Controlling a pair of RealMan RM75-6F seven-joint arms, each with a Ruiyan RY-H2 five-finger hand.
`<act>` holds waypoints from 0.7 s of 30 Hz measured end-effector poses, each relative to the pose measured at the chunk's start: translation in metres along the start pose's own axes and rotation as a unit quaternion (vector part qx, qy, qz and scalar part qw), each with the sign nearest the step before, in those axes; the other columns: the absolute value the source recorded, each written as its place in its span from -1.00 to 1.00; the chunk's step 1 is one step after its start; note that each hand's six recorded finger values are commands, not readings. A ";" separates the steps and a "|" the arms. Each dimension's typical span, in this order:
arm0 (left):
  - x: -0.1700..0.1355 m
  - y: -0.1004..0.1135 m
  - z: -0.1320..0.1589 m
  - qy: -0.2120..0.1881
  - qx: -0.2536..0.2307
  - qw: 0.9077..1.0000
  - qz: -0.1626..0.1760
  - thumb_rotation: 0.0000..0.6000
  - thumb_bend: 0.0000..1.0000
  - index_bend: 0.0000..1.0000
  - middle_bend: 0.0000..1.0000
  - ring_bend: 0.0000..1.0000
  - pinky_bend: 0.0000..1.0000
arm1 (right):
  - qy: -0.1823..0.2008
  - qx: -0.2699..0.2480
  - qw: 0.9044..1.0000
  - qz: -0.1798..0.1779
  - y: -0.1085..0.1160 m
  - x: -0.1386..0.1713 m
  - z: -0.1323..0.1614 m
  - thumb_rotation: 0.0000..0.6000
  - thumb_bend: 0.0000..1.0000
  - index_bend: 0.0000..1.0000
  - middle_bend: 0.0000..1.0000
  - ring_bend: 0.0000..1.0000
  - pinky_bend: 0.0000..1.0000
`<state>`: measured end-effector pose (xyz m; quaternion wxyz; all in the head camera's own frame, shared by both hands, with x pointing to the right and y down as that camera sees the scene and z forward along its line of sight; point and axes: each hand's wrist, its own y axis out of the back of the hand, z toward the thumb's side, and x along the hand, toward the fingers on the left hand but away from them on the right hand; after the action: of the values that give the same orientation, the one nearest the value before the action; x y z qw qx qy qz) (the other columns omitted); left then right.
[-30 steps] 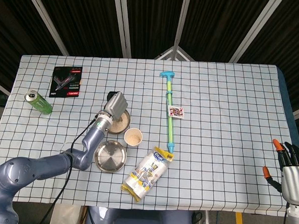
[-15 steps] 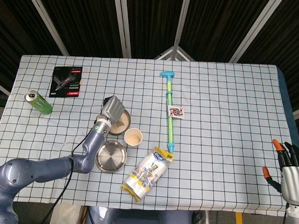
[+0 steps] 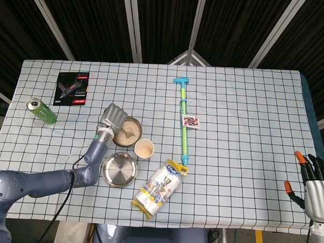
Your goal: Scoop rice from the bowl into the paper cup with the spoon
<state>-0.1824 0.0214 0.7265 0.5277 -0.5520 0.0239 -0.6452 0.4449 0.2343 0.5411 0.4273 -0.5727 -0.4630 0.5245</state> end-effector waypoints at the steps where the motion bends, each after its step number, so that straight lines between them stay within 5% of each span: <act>1: -0.001 0.000 -0.003 0.001 -0.007 1.000 -0.002 1.00 0.26 0.08 1.00 1.00 1.00 | 0.000 0.000 1.000 0.000 0.000 0.000 0.000 1.00 -0.23 -0.86 -0.56 -0.73 -0.73; 21: -0.013 -0.011 -0.037 0.023 -0.113 0.993 -0.039 1.00 0.25 0.08 1.00 1.00 1.00 | 0.000 0.000 1.000 0.004 -0.001 0.000 0.000 1.00 -0.23 -0.86 -0.56 -0.73 -0.73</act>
<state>-0.2194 0.0149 0.7105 0.4356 -0.5940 0.0874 -0.6706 0.4448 0.2341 0.5417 0.4249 -0.5747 -0.4607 0.5263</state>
